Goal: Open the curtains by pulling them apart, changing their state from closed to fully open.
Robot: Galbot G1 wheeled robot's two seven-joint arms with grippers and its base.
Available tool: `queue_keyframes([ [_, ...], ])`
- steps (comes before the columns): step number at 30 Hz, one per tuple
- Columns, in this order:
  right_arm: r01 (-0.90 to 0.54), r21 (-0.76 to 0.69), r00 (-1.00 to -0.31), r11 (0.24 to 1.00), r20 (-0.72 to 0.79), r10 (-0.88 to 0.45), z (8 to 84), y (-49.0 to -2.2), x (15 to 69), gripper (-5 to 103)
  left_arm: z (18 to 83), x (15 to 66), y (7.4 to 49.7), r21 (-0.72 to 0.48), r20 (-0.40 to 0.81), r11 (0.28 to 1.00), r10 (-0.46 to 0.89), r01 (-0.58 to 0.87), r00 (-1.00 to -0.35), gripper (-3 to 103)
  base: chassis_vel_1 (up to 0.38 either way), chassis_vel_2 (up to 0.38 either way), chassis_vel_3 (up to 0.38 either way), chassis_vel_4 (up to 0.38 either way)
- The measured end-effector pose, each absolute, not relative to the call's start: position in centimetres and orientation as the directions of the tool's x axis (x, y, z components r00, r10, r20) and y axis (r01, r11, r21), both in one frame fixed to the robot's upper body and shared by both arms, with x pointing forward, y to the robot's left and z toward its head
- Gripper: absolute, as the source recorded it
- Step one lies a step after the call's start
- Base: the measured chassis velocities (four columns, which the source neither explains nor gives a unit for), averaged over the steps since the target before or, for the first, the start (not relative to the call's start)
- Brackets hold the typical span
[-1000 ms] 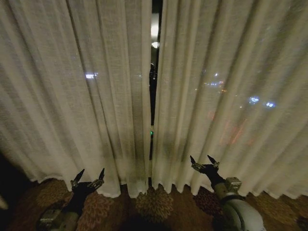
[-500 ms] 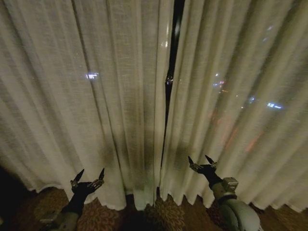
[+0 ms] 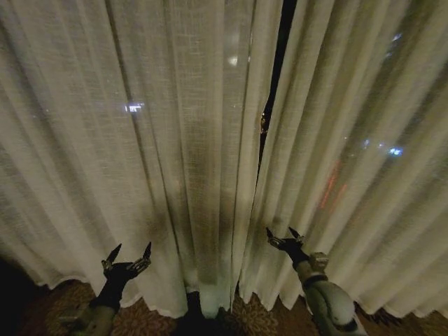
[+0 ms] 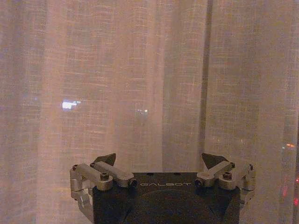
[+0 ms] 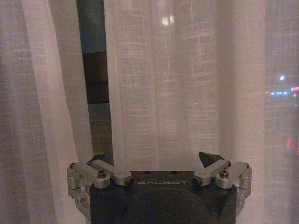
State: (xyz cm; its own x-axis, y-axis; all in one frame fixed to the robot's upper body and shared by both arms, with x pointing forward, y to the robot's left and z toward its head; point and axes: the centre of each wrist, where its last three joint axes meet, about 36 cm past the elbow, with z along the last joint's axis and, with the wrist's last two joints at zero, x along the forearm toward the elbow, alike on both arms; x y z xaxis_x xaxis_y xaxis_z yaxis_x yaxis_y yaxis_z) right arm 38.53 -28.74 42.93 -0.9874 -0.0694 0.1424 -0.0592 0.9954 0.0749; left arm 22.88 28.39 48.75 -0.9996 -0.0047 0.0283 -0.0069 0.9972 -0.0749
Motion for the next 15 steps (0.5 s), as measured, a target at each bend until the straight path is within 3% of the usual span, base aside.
queue_keyframes([
  [15,-0.029,0.138,-0.993,0.990,0.113,-0.045,43.0,-28.8,47.2,100,49.0,21.8,28.2,-0.089,0.029,0.995,-0.046,-0.048,-0.999,100,0.000,0.000,0.000,0.000],
])
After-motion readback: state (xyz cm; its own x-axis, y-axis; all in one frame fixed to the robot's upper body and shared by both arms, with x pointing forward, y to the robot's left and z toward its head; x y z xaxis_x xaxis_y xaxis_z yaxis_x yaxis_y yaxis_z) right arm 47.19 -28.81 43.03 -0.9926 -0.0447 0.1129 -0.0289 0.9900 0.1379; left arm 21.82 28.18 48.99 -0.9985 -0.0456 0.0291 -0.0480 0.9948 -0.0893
